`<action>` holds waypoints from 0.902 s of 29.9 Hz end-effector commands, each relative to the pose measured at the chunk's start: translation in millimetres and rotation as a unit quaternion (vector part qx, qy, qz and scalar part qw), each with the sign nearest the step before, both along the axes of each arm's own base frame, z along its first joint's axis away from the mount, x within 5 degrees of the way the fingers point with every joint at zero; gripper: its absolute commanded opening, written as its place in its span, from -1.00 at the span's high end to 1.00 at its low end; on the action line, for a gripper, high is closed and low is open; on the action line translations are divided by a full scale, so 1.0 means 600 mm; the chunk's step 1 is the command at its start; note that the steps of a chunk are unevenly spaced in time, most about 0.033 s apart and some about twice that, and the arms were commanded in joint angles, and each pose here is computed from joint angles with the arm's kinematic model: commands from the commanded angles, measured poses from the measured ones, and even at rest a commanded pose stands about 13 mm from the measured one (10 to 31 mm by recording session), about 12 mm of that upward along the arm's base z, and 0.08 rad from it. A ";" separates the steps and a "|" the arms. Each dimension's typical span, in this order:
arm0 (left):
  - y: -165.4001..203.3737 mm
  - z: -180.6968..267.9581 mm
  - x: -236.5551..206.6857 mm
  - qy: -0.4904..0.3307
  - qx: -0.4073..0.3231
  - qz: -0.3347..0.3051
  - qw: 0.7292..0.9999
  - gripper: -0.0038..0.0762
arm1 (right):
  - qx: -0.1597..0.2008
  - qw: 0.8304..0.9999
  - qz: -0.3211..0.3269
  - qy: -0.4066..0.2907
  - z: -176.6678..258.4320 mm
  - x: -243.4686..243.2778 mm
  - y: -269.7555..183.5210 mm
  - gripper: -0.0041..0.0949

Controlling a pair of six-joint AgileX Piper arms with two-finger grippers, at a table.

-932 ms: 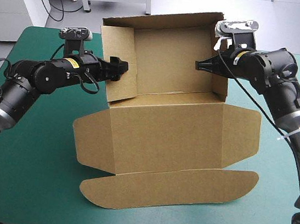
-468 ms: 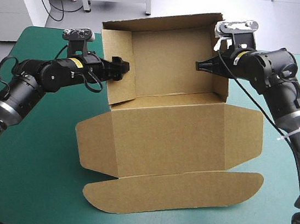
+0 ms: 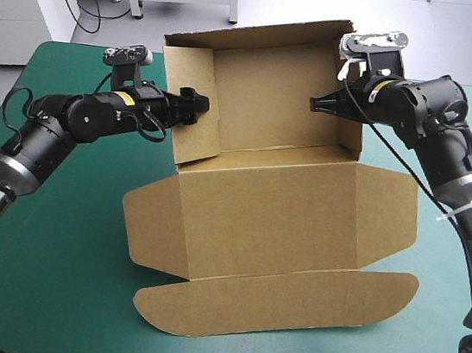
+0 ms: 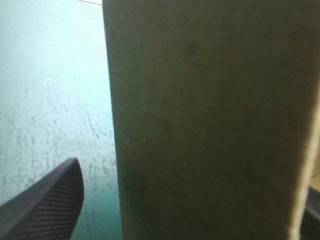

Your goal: Fold the box

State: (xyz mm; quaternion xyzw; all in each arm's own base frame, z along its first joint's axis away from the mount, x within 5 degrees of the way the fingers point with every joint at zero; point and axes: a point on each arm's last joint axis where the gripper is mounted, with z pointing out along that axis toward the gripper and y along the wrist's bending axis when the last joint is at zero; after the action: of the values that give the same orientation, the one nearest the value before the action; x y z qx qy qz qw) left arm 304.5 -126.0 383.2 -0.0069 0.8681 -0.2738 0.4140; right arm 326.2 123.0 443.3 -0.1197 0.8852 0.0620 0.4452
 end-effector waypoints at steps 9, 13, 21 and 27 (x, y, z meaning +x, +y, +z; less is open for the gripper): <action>-0.031 0.050 -0.022 -0.101 0.017 -0.031 0.994 0.93 | 0.029 0.997 0.007 -0.064 0.047 -0.019 -0.004 0.93; -0.039 0.060 -0.025 -0.096 0.042 -0.031 0.994 0.93 | 0.027 0.998 0.006 -0.057 0.045 -0.020 -0.005 0.93; -0.034 0.080 0.009 -0.019 0.146 -0.006 0.989 0.93 | 0.042 0.999 -0.010 -0.024 0.036 -0.021 -0.005 0.93; -0.059 0.034 0.058 0.066 0.173 -0.015 0.983 0.93 | -0.002 0.994 -0.032 0.108 -0.029 -0.001 -0.005 0.93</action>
State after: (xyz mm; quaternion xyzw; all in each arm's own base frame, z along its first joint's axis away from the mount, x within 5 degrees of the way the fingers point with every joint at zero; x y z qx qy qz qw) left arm 338.0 -157.0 389.8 0.0481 0.9353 -0.1172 0.3305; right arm 328.0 123.9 420.2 -0.0824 0.9279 0.0611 0.3583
